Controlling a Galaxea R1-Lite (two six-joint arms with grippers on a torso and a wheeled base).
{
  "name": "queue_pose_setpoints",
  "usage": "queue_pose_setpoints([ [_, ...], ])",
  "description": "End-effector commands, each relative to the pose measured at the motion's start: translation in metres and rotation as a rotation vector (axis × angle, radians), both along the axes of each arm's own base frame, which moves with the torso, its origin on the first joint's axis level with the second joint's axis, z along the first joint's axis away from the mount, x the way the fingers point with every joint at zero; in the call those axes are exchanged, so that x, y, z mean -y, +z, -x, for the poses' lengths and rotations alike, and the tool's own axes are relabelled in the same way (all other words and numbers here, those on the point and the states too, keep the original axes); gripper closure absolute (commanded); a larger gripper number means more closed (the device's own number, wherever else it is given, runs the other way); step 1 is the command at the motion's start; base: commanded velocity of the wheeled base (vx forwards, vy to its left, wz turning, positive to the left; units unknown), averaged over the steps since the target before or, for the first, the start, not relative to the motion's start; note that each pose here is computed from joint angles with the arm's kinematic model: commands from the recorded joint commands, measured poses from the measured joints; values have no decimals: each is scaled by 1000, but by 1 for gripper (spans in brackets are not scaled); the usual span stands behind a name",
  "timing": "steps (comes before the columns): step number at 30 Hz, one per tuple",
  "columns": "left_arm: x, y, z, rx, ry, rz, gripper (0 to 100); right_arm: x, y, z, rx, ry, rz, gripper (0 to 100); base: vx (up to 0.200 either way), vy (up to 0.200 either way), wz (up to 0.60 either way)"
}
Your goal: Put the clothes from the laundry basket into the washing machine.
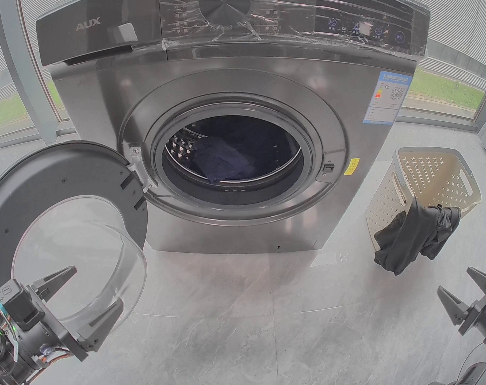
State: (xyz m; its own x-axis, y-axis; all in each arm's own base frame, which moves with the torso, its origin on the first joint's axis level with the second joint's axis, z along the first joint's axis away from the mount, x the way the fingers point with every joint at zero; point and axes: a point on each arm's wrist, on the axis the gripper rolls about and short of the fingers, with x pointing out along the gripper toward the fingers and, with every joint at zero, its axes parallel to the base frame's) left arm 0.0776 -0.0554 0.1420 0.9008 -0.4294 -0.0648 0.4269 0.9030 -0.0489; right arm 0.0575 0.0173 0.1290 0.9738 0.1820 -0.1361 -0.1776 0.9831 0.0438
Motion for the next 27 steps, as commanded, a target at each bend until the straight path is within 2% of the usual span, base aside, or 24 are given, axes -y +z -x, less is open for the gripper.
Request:
queue_pose_setpoints([
  [1,-33,-7,34,52,92,20,0,19,-13,47,148,-122,-5,0,0,0,0],
  [5,-42,-14,46,48,130,21,0,21,-23,61,155,-150,-5,0,0,0,0],
  [7,-51,-22,59,58,189,22,0,23,-32,72,166,-184,-3,0,0,0,0],
  [14,-60,-44,83,68,239,26,0,24,-43,72,118,-242,9,0,0,-200,0],
  [20,-60,-58,93,41,278,18,0,22,-41,74,142,-329,30,0,0,-200,0],
  [22,-60,-58,93,43,294,12,0,20,-47,78,164,-281,64,0,0,-200,0],
  [24,-59,-57,93,52,330,-13,0,19,-48,81,175,-225,56,0,0,-200,0],
  [27,-58,-57,93,65,394,-62,0,19,-48,81,178,-236,57,0,0,-200,0],
])
